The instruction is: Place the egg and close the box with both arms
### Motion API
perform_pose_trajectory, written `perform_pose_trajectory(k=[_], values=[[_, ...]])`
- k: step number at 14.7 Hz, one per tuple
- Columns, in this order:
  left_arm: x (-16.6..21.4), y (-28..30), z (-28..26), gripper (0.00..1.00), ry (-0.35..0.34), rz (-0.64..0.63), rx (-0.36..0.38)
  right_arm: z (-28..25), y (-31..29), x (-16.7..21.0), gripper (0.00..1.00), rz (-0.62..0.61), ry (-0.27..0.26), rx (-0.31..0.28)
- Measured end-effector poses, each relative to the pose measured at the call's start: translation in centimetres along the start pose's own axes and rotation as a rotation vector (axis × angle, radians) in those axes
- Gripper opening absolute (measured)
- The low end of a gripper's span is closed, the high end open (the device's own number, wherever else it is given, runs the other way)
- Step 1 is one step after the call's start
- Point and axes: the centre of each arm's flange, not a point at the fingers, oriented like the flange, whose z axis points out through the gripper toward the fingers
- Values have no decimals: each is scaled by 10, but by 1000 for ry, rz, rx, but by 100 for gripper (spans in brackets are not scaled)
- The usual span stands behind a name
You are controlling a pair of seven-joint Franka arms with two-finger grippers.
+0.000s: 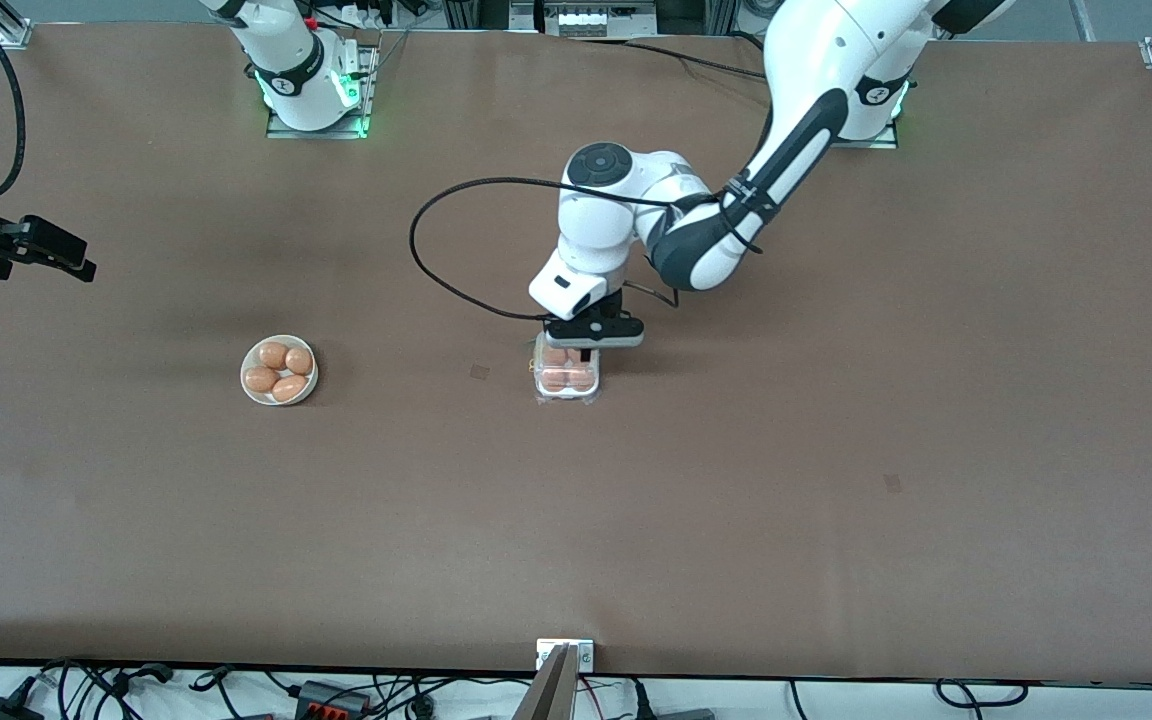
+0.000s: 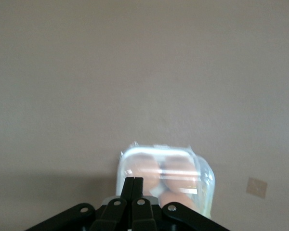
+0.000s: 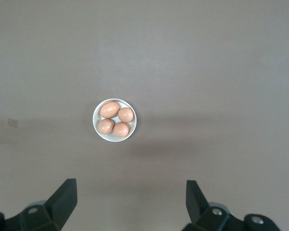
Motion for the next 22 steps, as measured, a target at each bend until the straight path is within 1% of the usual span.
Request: perform_pose_trajectory(k=[2, 3, 7, 11, 13, 17, 19, 20, 21, 22], values=[[0, -2, 1, 1, -5, 12, 14, 0, 0, 0, 100, 0, 0, 0], [-1, -3, 1, 1, -12, 31, 37, 0, 0, 0, 100, 0, 0, 0], [-1, -13, -16, 1, -52, 179, 181, 0, 0, 0, 100, 0, 0, 0], [1, -22, -40, 1, -91, 302, 271, 0, 0, 0, 100, 0, 0, 0], [18, -39, -50, 1, -145, 371, 291, -1, 1, 0, 100, 1, 1, 0], [92, -93, -95, 2, -283, 480, 304, -5, 2, -4, 100, 4, 3, 0], [124, -124, -121, 16, -355, 526, 317, -5, 2, -4, 100, 4, -1, 0], [135, -141, -131, 25, -397, 547, 329, -5, 2, -5, 100, 4, -2, 0], [144, -155, -138, 36, -428, 556, 336, -4, 2, -5, 100, 4, -4, 0], [152, -168, -142, 44, -448, 557, 340, -3, 2, -5, 100, 3, -5, 0]])
